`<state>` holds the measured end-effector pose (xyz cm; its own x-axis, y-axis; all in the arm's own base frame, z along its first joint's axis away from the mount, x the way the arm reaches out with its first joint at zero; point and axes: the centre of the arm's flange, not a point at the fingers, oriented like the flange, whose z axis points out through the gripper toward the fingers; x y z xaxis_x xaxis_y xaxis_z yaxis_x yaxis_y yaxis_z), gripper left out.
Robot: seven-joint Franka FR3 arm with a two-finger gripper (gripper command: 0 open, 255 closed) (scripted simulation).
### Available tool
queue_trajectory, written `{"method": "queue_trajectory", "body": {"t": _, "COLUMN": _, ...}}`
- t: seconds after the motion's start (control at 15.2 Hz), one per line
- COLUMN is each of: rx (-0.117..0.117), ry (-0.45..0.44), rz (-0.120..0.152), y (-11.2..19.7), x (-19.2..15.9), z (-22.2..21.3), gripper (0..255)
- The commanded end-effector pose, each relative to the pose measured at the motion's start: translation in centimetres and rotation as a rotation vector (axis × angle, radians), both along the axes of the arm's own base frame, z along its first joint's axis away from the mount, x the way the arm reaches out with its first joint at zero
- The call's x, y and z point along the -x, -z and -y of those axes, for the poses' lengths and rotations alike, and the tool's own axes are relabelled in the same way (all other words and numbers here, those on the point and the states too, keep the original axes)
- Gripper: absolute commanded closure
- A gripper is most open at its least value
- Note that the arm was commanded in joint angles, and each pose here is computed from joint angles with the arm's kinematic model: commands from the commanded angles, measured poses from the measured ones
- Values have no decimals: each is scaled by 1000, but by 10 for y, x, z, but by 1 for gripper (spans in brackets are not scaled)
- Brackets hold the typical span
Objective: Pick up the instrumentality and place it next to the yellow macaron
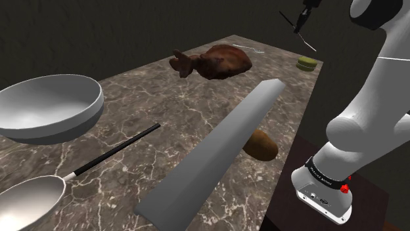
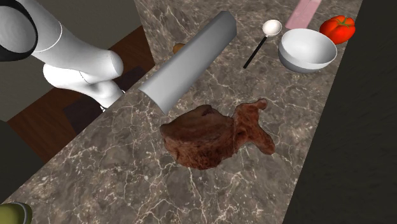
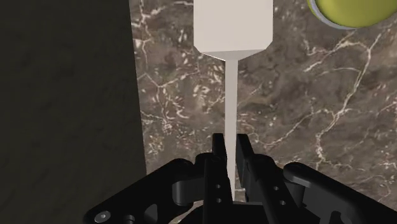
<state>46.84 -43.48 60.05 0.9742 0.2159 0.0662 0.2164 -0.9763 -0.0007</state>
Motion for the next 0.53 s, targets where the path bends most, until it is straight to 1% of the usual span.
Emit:
{"method": "queue_trajectory", "body": {"t": 0.0, "rx": 0, "ry": -2, "rz": 0, "y": 7, "x": 1, "z": 16, "gripper": 255}}
{"method": "queue_trajectory", "body": {"t": 0.46, "rx": 0, "ry": -2, "rz": 0, "y": 44, "x": 1, "z": 16, "gripper": 255}}
